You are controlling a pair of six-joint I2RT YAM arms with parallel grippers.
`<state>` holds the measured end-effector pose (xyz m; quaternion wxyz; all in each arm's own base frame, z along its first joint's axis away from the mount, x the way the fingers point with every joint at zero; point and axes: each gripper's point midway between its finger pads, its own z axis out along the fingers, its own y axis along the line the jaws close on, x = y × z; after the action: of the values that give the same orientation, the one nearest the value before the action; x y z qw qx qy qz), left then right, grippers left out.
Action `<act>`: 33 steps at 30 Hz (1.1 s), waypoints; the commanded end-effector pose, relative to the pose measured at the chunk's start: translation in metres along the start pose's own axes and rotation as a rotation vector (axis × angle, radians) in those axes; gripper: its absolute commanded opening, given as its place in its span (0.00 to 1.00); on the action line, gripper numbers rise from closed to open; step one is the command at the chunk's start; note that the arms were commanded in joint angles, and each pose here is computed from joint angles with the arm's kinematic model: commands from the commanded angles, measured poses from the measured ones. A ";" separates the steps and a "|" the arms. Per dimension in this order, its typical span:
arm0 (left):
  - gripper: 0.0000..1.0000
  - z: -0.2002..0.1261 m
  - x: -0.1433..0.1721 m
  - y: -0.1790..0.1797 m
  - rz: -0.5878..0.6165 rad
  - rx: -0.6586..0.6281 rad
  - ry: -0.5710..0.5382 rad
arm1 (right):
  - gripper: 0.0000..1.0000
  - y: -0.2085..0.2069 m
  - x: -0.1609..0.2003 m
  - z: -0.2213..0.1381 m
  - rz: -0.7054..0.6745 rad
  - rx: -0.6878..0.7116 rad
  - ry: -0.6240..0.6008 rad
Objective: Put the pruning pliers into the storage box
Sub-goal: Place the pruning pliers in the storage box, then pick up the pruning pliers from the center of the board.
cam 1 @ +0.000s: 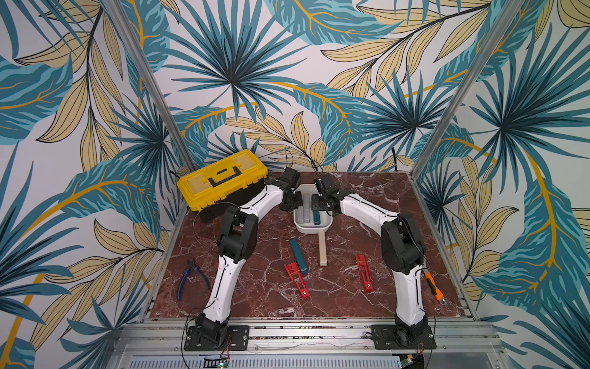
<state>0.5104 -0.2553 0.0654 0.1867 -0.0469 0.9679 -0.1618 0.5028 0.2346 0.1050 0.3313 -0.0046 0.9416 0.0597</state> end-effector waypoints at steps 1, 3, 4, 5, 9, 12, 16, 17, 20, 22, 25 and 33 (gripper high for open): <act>0.00 -0.016 -0.003 -0.010 -0.002 0.037 -0.011 | 0.54 -0.003 -0.004 -0.020 0.002 -0.010 -0.020; 0.00 -0.016 -0.003 -0.010 -0.001 0.037 -0.013 | 0.54 -0.003 -0.005 -0.028 0.007 -0.019 -0.038; 0.00 -0.016 -0.003 -0.009 -0.002 0.036 -0.013 | 0.54 -0.004 -0.006 -0.033 0.007 -0.022 -0.045; 0.00 -0.016 -0.003 -0.010 -0.001 0.037 -0.013 | 0.55 -0.005 -0.006 -0.037 0.009 -0.023 -0.049; 0.00 -0.016 -0.003 -0.010 0.001 0.034 -0.015 | 0.55 -0.005 -0.006 -0.051 0.011 -0.035 -0.059; 0.00 -0.016 -0.003 -0.009 0.000 0.033 -0.014 | 0.55 -0.006 -0.003 -0.059 0.012 -0.040 -0.069; 0.00 -0.016 -0.003 -0.008 0.003 0.028 -0.012 | 0.55 -0.005 0.005 -0.072 0.018 -0.062 -0.072; 0.00 -0.016 -0.003 -0.008 0.002 0.028 -0.012 | 0.55 -0.004 0.008 -0.075 0.016 -0.067 -0.072; 0.00 -0.017 -0.004 -0.009 0.004 0.032 -0.015 | 0.55 0.000 0.014 -0.088 0.009 -0.087 -0.076; 0.00 -0.016 -0.003 -0.009 0.003 0.035 -0.013 | 0.57 0.003 0.016 -0.098 0.004 -0.102 -0.083; 0.00 -0.016 -0.003 -0.009 0.004 0.034 -0.012 | 0.59 0.005 0.020 -0.112 0.000 -0.113 -0.100; 0.00 -0.016 -0.003 -0.009 0.007 0.036 -0.014 | 0.59 0.010 0.040 -0.132 0.003 -0.139 -0.096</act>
<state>0.5104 -0.2553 0.0654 0.1867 -0.0467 0.9679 -0.1618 0.3992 0.2307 0.1900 0.3825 -0.0269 0.9150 0.1256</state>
